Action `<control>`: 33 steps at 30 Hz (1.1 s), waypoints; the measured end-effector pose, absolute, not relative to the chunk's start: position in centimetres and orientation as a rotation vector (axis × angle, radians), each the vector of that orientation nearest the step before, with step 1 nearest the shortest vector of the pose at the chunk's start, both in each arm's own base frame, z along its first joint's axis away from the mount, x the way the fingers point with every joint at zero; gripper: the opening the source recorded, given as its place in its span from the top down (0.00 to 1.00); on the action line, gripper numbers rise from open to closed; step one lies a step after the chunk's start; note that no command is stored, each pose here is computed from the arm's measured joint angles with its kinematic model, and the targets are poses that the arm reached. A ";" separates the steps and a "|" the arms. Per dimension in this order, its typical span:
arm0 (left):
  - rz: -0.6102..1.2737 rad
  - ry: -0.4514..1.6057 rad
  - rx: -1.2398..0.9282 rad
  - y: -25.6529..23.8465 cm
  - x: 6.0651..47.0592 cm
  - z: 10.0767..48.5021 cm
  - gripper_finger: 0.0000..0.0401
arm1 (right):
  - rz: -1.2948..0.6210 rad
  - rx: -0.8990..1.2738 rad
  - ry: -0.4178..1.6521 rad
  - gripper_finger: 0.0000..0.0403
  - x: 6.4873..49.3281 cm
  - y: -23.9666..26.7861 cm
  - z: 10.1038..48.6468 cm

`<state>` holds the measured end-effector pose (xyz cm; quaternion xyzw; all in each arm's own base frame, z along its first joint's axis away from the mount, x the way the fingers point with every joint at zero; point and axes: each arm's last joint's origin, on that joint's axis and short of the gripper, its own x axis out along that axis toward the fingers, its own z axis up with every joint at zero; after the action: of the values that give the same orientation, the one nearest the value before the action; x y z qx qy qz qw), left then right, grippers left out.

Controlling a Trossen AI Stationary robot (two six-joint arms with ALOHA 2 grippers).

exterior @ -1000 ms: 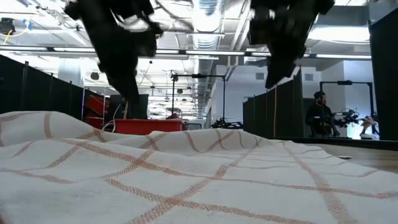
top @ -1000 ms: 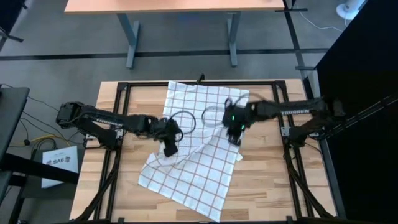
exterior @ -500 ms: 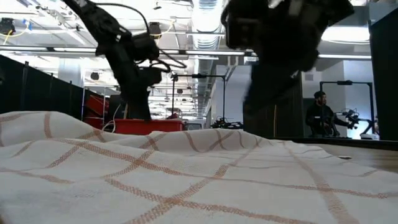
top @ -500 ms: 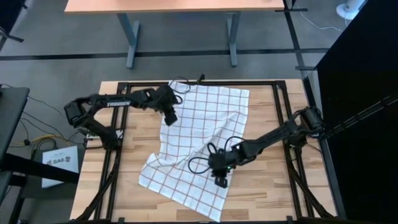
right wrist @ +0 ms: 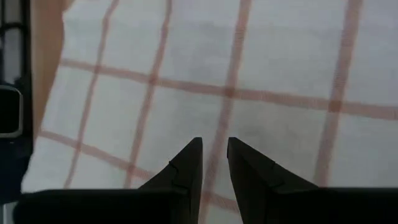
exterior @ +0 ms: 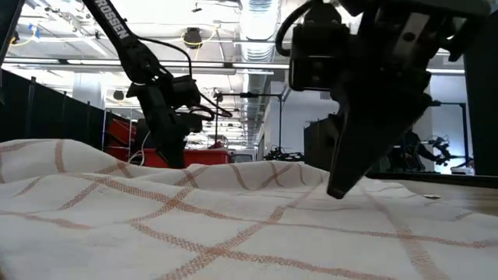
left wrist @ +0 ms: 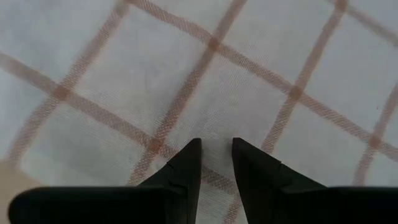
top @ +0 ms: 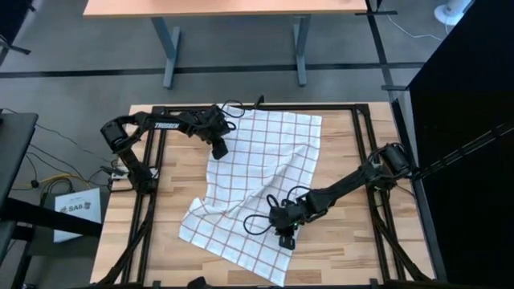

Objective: Roll towel
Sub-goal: Roll the towel

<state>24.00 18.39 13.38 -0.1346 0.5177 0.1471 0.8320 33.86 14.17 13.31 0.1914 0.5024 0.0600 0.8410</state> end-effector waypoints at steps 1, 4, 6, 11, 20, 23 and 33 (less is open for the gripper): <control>0.311 1.101 -0.287 18.5 24.0 13.2 0.81 | 0.135 0.398 1.059 0.84 33.9 14.4 13.1; 0.313 1.102 -0.292 18.7 23.9 13.2 0.81 | 0.132 0.383 1.091 0.84 33.6 14.7 12.5; 0.322 1.097 -0.301 19.0 23.7 13.2 0.81 | 0.137 0.385 1.092 0.84 33.5 15.2 12.4; 0.382 1.098 -0.325 20.5 22.9 13.7 0.81 | 0.163 0.368 1.131 0.84 32.6 16.8 12.1; 0.445 1.111 -0.364 22.5 21.0 14.1 0.81 | 0.154 0.275 1.305 0.84 30.0 18.3 11.6; 0.446 1.117 -0.376 22.5 20.9 14.2 0.81 | 0.158 0.269 1.313 0.84 29.8 18.3 11.8; 0.256 1.052 -0.130 18.8 23.1 23.4 0.81 | 0.113 0.159 1.265 0.84 27.5 16.5 17.3</control>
<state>23.11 18.75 23.44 -0.0617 0.5003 0.1216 0.8550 27.49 16.53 17.27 0.0741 0.5901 0.0529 0.8022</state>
